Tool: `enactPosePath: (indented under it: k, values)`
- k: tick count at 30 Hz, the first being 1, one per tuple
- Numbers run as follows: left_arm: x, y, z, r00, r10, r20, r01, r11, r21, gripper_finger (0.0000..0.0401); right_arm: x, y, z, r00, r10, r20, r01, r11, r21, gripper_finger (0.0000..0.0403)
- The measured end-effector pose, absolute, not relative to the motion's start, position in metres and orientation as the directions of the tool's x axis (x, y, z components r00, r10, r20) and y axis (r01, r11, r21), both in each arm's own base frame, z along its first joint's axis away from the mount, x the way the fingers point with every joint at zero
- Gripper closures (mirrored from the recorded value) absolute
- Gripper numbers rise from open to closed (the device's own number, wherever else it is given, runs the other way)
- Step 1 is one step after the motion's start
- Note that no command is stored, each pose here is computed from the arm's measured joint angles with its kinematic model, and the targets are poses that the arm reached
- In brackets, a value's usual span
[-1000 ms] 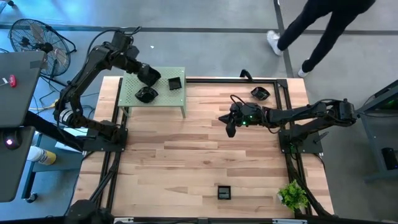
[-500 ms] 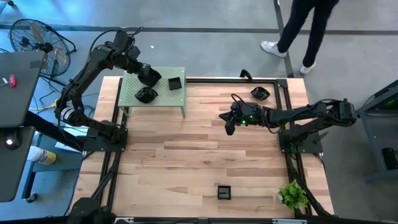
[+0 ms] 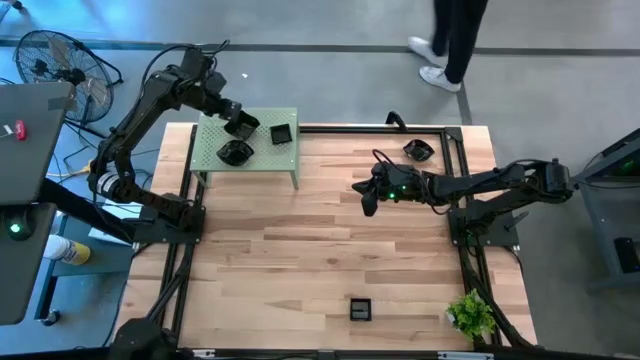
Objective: Pick & Place Mini shaped plates
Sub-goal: Stack the black distorted square plate on top of the stacked black distorted square plate on the shelf
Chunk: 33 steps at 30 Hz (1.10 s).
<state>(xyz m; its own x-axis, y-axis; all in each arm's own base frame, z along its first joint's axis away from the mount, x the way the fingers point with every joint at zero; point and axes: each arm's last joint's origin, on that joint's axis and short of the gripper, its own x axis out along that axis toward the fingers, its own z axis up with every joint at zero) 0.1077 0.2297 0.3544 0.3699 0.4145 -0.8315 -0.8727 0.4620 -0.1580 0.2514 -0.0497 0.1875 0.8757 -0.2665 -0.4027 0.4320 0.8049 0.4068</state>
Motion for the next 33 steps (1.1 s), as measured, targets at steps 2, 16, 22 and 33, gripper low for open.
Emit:
enactPosePath:
  k: [2, 16, 22, 33]
  values:
    - [0.109, 0.229, 0.355, 0.399, 0.397, -0.826, -0.859, 0.478, -0.185, 0.0266, 0.251, -0.05, 0.188, 0.876, -0.266, -0.403, 0.432, 0.805, 0.406, 0.0391]
    - [0.134, 0.223, 0.335, 0.394, 0.396, -0.83, -0.807, 0.581, -0.107, 0.0387, 0.251, -0.05, 0.187, 0.876, -0.266, -0.403, 0.429, 0.811, 0.397, 0.0391]
    - [0.134, 0.223, 0.327, 0.391, 0.378, -0.839, -0.807, 0.579, -0.115, 0.0399, 0.251, -0.05, 0.187, 0.875, -0.267, -0.403, 0.43, 0.81, 0.398, 0.0391]
    - [0.135, 0.224, 0.318, 0.393, 0.373, -0.84, -0.806, 0.58, -0.119, 0.04, 0.251, -0.05, 0.187, 0.875, -0.267, -0.403, 0.43, 0.809, 0.4, 0.0391]
